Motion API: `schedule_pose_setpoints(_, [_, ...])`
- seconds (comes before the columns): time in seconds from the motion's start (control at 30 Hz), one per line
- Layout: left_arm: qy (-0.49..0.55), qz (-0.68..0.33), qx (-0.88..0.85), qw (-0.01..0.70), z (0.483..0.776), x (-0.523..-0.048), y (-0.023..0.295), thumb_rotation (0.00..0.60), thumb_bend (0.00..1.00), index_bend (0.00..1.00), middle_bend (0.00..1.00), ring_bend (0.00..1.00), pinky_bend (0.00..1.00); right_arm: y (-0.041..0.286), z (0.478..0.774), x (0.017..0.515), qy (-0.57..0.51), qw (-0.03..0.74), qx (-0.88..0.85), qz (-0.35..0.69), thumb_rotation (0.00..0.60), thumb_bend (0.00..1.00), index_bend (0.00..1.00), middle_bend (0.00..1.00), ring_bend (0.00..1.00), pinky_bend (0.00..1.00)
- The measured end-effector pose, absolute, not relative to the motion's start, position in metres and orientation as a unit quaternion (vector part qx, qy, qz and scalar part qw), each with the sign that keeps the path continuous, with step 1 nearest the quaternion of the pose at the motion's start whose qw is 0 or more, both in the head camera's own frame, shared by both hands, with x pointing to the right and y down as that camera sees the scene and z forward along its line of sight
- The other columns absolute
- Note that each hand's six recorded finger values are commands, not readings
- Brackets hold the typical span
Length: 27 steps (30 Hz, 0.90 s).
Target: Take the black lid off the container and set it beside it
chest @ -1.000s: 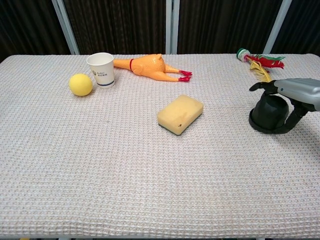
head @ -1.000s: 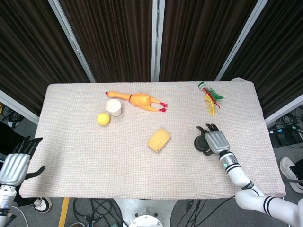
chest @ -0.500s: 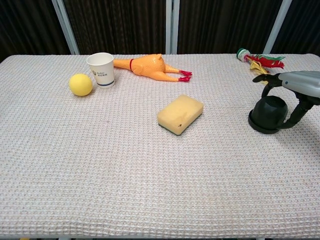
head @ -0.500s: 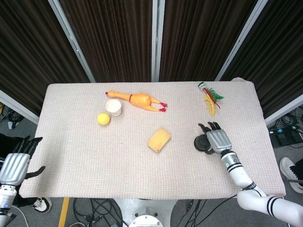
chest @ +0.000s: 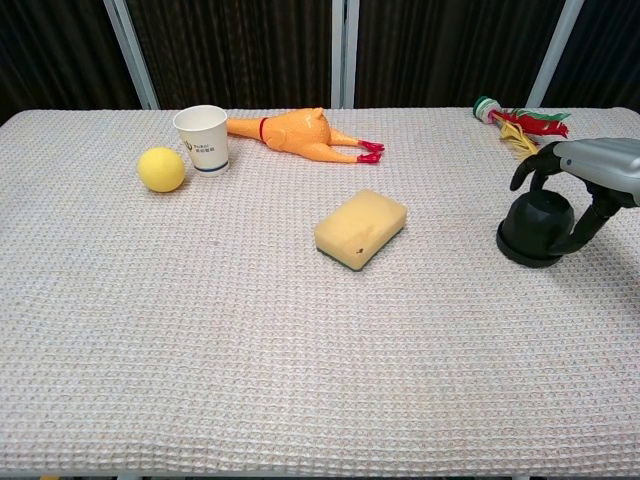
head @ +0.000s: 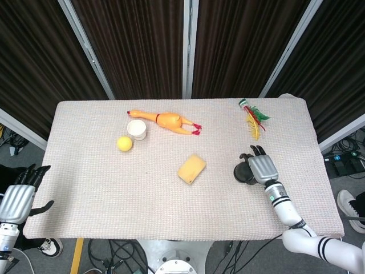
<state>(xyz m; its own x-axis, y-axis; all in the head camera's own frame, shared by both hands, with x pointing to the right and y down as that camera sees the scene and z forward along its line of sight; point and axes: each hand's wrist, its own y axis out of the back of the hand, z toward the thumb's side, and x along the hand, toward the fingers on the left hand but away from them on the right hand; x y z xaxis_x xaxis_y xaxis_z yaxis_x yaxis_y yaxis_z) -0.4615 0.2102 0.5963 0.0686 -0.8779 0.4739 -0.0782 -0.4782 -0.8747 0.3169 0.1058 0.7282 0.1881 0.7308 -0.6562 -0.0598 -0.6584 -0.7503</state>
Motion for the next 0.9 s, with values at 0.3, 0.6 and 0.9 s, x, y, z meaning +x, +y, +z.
schedule_pose_setpoints(0.3, [0.374, -0.571, -0.642, 0.349, 0.596, -0.463, 0.211, 0.600, 0.19, 0.08, 0.10, 0.00, 0.16, 0.106, 0.727, 0.317, -0.242, 0.337, -0.693, 0.590, 0.600, 0.03, 0.40, 0.43, 0.02, 0.00])
schedule_pose_setpoints(0.6, [0.376, -0.570, -0.641, 0.350, 0.595, -0.463, 0.210, 0.600, 0.19, 0.08, 0.10, 0.00, 0.16, 0.092, 0.708, 0.312, -0.269, 0.349, -0.691, 0.573, 0.600, 0.03, 0.42, 0.43, 0.03, 0.00])
schedule_pose_setpoints(0.9, [0.374, -0.569, -0.643, 0.351, 0.595, -0.460, 0.208, 0.600, 0.19, 0.08, 0.10, 0.00, 0.16, 0.074, 0.682, 0.332, -0.311, 0.351, -0.671, 0.574, 0.600, 0.03, 0.41, 0.44, 0.03, 0.00])
